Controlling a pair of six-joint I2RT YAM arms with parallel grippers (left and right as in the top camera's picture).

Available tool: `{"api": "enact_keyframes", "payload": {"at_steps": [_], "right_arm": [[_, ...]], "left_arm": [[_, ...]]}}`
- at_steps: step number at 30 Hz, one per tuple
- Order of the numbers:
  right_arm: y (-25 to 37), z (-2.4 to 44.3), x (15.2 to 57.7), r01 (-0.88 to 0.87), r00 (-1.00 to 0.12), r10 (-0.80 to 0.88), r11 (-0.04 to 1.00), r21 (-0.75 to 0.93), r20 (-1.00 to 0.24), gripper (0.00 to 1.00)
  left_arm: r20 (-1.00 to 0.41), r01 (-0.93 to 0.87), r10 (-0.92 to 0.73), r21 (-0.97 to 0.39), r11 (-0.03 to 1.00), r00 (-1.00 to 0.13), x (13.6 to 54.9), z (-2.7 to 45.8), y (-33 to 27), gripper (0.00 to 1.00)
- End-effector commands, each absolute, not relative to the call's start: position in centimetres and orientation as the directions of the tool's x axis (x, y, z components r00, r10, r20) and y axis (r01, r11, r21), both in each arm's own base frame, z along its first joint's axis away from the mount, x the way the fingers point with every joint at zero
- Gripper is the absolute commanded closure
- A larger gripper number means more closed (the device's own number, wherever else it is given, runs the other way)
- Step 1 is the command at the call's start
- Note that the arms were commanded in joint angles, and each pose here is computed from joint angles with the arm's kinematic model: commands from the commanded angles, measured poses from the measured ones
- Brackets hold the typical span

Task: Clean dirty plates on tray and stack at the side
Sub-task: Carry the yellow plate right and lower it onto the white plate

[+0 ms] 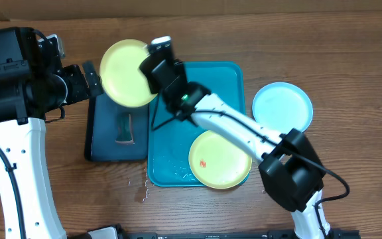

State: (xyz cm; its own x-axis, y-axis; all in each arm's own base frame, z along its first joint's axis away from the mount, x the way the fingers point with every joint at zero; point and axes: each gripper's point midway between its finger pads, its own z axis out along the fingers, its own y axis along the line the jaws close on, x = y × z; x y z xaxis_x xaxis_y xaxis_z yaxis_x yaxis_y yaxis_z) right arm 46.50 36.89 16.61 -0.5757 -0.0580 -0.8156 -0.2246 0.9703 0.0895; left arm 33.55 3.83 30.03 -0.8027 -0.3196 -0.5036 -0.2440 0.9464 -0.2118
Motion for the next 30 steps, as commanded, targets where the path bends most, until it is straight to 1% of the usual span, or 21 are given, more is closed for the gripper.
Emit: {"api": "enact_keyframes", "payload": {"at_steps": [1, 4, 7, 12, 15, 19, 22, 26, 30], "right_arm": [[34.3, 20.5, 47.6, -0.151, -0.593, 0.118, 0.955, 0.254, -0.797, 0.96], [30.0, 21.3, 48.5, -0.063, -0.631, 0.190, 0.954, 0.293, -0.752, 0.96], [25.5, 20.9, 49.0, 0.015, -0.686, 0.234, 0.951, 0.309, -0.689, 0.96], [18.2, 18.5, 49.0, 0.134, -0.789, 0.302, 0.934, 0.330, -0.535, 0.96], [12.8, 16.9, 48.4, 0.248, -0.820, 0.375, 0.913, 0.323, -0.433, 0.96], [5.4, 15.3, 46.9, 0.448, -0.790, 0.522, 0.850, 0.279, -0.321, 0.96], [1.3, 14.6, 45.5, 0.541, -0.763, 0.590, 0.807, 0.239, -0.264, 0.96], [-2.7, 13.8, 43.1, 0.633, -0.728, 0.659, 0.752, 0.183, -0.189, 0.96], [-4.6, 12.8, 40.7, 0.685, -0.708, 0.697, 0.717, 0.126, -0.113, 0.96]], "left_arm": [[-0.525, -0.230, -0.319, -0.230, 0.946, -0.789, 33.6, 31.0, 3.4, 0.00], [-0.525, -0.230, -0.319, -0.230, 0.946, -0.789, 33.6, 31.0, 3.4, 0.00], [-0.525, -0.230, -0.319, -0.230, 0.946, -0.789, 33.6, 31.0, 3.4, 0.00], [-0.525, -0.230, -0.319, -0.230, 0.946, -0.789, 33.6, 31.0, 3.4, 0.00], [-0.525, -0.230, -0.319, -0.230, 0.946, -0.789, 33.6, 31.0, 3.4, 0.00], [-0.525, -0.230, -0.319, -0.230, 0.946, -0.789, 33.6, 31.0, 3.4, 0.00], [-0.525, -0.230, -0.319, -0.230, 0.946, -0.789, 33.6, 31.0, 3.4, 0.00], [-0.525, -0.230, -0.319, -0.230, 0.946, -0.789, 33.6, 31.0, 3.4, 0.00], [-0.525, -0.230, -0.319, -0.230, 0.946, -0.789, 33.6, 31.0, 3.4, 0.00]]}}
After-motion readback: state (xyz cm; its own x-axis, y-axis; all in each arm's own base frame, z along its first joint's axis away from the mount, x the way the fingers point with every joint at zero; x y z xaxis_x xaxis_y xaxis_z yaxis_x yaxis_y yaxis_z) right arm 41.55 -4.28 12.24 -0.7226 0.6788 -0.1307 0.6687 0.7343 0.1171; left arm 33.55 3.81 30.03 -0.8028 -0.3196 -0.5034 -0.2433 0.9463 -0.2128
